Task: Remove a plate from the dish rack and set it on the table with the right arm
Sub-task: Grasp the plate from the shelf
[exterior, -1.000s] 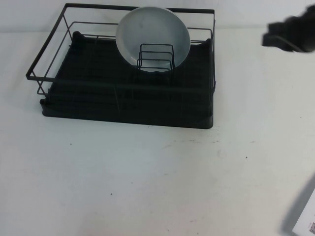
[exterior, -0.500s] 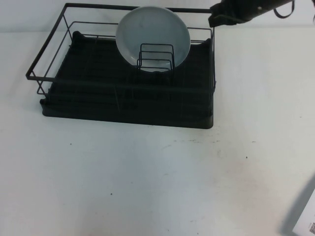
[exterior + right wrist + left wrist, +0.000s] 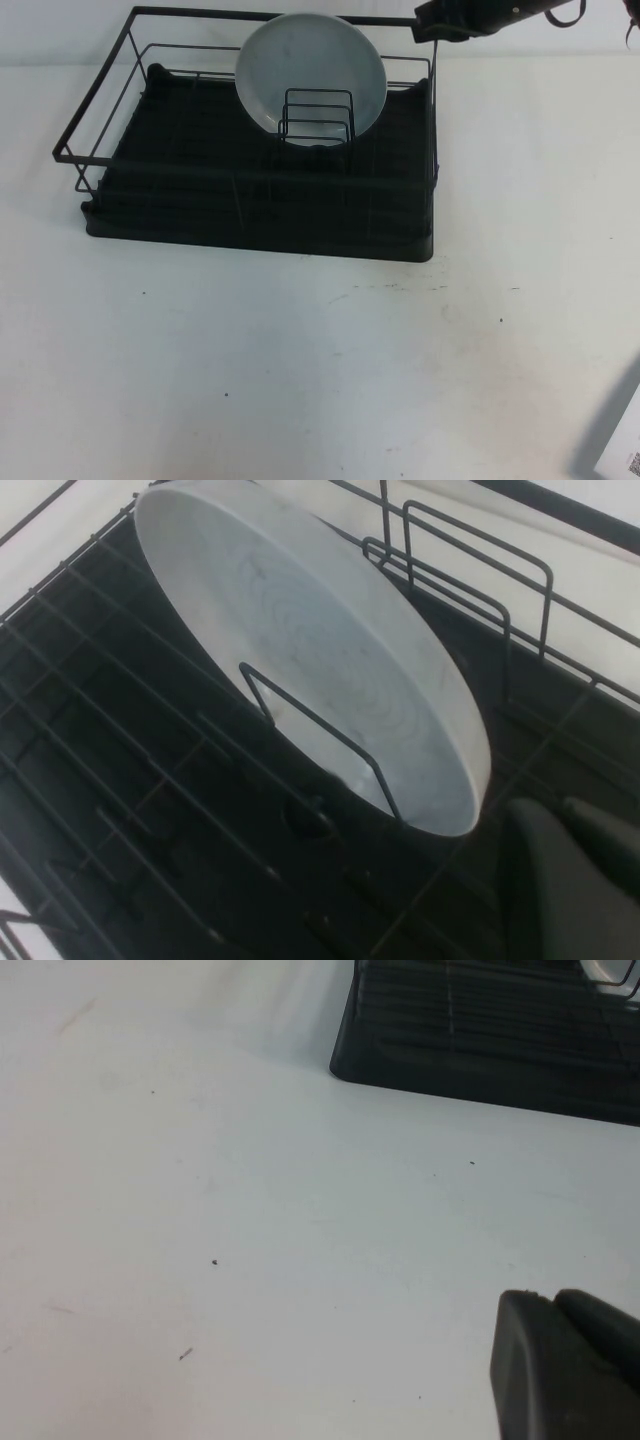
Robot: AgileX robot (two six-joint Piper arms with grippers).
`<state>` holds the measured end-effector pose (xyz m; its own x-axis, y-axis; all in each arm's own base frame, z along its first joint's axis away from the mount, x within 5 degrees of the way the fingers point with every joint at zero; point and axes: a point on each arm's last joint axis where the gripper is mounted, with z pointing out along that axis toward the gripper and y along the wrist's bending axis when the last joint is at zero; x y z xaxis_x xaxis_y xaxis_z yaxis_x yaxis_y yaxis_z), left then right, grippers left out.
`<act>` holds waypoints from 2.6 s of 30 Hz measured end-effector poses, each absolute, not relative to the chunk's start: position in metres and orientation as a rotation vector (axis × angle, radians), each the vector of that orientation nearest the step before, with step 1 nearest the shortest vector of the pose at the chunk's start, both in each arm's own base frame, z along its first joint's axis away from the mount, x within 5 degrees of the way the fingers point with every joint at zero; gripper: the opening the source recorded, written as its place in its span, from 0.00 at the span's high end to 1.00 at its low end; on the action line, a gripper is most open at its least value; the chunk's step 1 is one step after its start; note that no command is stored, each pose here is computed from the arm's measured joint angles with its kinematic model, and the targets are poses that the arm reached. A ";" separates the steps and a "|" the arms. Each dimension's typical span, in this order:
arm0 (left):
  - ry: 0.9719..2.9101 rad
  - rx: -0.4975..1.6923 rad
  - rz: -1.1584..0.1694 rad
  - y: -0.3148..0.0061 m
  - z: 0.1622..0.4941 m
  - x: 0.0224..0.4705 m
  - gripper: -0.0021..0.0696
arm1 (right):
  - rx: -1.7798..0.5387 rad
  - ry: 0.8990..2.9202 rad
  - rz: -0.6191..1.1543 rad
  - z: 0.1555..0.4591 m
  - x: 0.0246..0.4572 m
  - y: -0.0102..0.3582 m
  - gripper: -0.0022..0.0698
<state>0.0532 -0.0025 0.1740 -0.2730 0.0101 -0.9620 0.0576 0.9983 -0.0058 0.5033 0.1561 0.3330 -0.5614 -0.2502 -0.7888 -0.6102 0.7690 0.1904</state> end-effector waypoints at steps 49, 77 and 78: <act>1.847 0.049 -0.046 -0.003 0.174 0.053 0.98 | -0.855 1.809 0.468 0.273 0.540 0.197 0.46; 1.847 0.049 -0.046 -0.003 0.174 0.053 0.98 | -0.792 1.810 0.472 0.250 0.550 0.199 0.56; 1.847 0.049 -0.046 -0.003 0.174 0.053 0.98 | -0.792 1.810 0.472 0.250 0.550 0.199 0.58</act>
